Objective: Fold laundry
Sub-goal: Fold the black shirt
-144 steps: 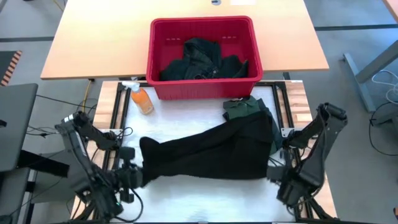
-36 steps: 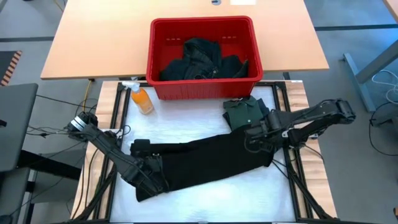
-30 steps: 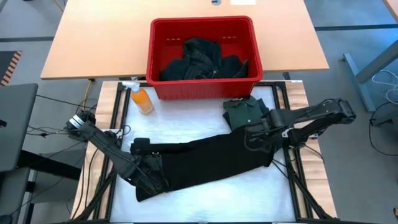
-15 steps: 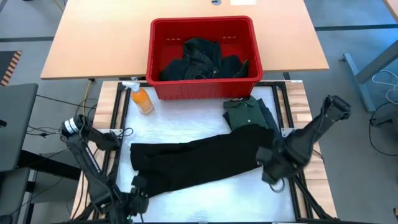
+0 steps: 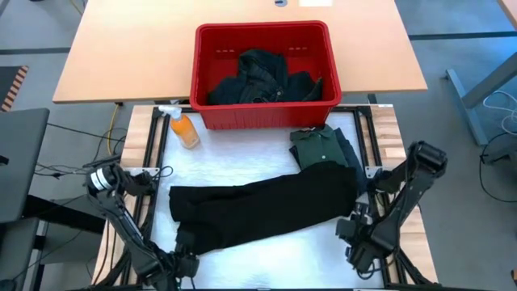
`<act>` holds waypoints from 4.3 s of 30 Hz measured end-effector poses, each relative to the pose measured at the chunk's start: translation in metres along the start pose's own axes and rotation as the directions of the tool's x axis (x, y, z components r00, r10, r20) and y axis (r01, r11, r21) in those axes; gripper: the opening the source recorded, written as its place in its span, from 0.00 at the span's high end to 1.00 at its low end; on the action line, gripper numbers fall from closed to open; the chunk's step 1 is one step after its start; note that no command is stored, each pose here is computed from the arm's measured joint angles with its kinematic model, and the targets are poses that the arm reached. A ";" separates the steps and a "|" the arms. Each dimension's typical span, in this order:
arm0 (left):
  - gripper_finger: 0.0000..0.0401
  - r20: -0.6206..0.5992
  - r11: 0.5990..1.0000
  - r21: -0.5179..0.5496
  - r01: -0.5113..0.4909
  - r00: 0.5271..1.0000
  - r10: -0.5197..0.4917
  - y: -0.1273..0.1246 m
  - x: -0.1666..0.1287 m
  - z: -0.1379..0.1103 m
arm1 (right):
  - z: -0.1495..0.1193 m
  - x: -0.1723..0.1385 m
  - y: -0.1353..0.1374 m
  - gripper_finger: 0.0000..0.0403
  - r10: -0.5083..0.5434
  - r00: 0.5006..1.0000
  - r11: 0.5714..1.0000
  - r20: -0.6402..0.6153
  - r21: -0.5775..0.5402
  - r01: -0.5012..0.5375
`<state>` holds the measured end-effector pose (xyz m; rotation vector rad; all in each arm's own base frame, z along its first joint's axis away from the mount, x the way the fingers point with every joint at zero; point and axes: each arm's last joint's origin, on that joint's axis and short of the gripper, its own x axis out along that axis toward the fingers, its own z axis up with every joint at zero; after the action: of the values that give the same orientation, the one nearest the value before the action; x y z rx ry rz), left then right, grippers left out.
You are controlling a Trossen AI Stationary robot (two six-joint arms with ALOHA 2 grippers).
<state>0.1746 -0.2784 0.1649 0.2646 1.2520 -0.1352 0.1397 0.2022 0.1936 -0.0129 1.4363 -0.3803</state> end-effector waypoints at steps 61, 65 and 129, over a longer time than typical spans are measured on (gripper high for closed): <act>0.51 0.099 0.977 -0.169 -0.129 0.984 0.147 0.026 0.014 0.017 | -0.002 -0.013 -0.010 0.93 -0.167 0.905 0.931 -0.392 -0.365 0.013; 0.45 0.055 0.970 -0.208 -0.122 0.989 0.136 0.036 0.024 0.016 | -0.002 -0.013 -0.010 0.93 -0.166 0.905 0.931 -0.392 -0.365 0.013; 1.00 -0.515 0.976 -0.219 -0.012 0.851 -0.105 0.000 -0.046 -0.016 | -0.017 -0.051 0.023 0.41 0.108 0.910 0.801 -0.401 -0.507 -0.319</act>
<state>0.1459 -0.2759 0.2041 0.0805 1.8073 0.0386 0.1248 0.2415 0.2351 -0.2711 1.8474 0.2666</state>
